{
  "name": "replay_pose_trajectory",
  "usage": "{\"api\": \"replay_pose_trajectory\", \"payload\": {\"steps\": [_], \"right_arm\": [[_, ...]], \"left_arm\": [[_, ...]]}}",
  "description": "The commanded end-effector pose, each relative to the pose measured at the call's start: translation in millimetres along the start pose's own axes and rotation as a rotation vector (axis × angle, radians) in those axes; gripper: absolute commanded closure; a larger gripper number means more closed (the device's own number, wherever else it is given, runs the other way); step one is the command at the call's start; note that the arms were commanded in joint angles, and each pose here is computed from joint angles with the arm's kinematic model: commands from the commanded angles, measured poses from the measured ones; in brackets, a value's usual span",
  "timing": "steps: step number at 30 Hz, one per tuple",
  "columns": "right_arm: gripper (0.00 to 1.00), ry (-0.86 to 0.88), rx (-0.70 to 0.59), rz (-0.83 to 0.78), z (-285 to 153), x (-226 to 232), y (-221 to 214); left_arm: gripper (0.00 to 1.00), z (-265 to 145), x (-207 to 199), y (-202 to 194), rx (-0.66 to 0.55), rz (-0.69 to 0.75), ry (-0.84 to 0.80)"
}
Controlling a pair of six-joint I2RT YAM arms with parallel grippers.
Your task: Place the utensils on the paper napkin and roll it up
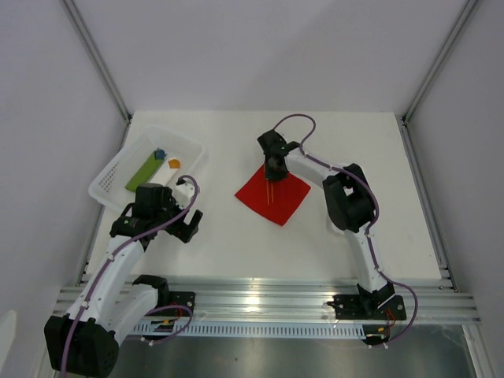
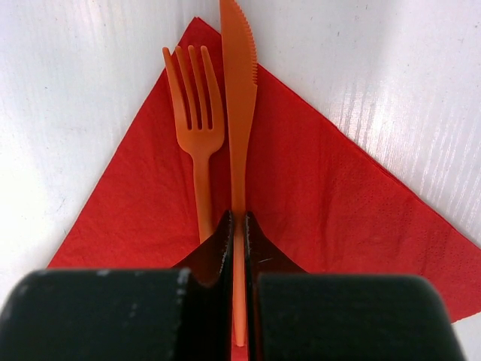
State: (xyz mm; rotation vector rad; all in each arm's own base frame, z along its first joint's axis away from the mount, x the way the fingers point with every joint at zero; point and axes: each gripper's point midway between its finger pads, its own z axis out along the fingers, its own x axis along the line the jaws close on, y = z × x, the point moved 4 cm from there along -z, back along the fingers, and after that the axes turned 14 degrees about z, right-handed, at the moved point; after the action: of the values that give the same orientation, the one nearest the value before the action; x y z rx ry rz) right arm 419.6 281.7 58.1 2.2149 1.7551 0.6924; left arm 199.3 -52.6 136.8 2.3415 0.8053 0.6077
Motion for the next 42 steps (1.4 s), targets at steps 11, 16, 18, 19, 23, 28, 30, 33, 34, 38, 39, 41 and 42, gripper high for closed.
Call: {"api": "replay_pose_trajectory", "payload": {"steps": [11, 16, 18, 19, 23, 28, 30, 33, 34, 38, 39, 41, 42], "right_arm": [[0.85, 0.047, -0.048, 0.027, -25, 6, 21], [0.83, 0.077, -0.063, 0.026, -37, 11, 28], [0.81, 0.088, -0.072, 0.026, -43, 13, 32], [0.80, 0.092, -0.078, 0.027, -47, 14, 34], [0.78, 0.111, -0.123, 0.017, -72, 15, 51], [0.79, 0.070, -0.247, 0.059, -119, -25, 95], [0.79, 0.044, -0.277, 0.088, -139, -57, 101], [0.80, -0.036, -0.278, 0.184, -141, -127, 109], [0.80, -0.075, -0.260, 0.225, -138, -155, 113], [0.80, -0.127, -0.178, 0.257, -118, -195, 94], [0.80, -0.134, -0.150, 0.260, -110, -201, 84], [0.79, -0.132, -0.145, 0.270, -102, -205, 80], [0.79, -0.135, -0.137, 0.271, -99, -207, 78]], "left_arm": [[0.01, 2, 3, 4, -0.016, 0.005, 0.015], [0.00, 2, 3, 4, -0.014, 0.003, 0.017], [0.00, 2, 3, 4, -0.015, 0.003, 0.016], [0.01, 2, 2, 3, -0.013, 0.002, 0.013], [0.01, 2, 3, 4, -0.013, 0.003, 0.015], [0.01, 1, 3, 4, -0.013, 0.003, 0.018], [0.01, 1, 3, 3, -0.015, 0.004, 0.022], [0.01, 1, 3, 3, -0.017, 0.005, 0.025], [0.01, 1, 3, 3, -0.017, 0.006, 0.027], [0.00, 2, 4, 3, -0.011, 0.004, 0.025], [0.01, 2, 4, 3, -0.011, 0.005, 0.026], [0.01, 2, 4, 2, -0.004, 0.003, 0.027], [0.00, 2, 4, 2, -0.003, 0.003, 0.028]]}}
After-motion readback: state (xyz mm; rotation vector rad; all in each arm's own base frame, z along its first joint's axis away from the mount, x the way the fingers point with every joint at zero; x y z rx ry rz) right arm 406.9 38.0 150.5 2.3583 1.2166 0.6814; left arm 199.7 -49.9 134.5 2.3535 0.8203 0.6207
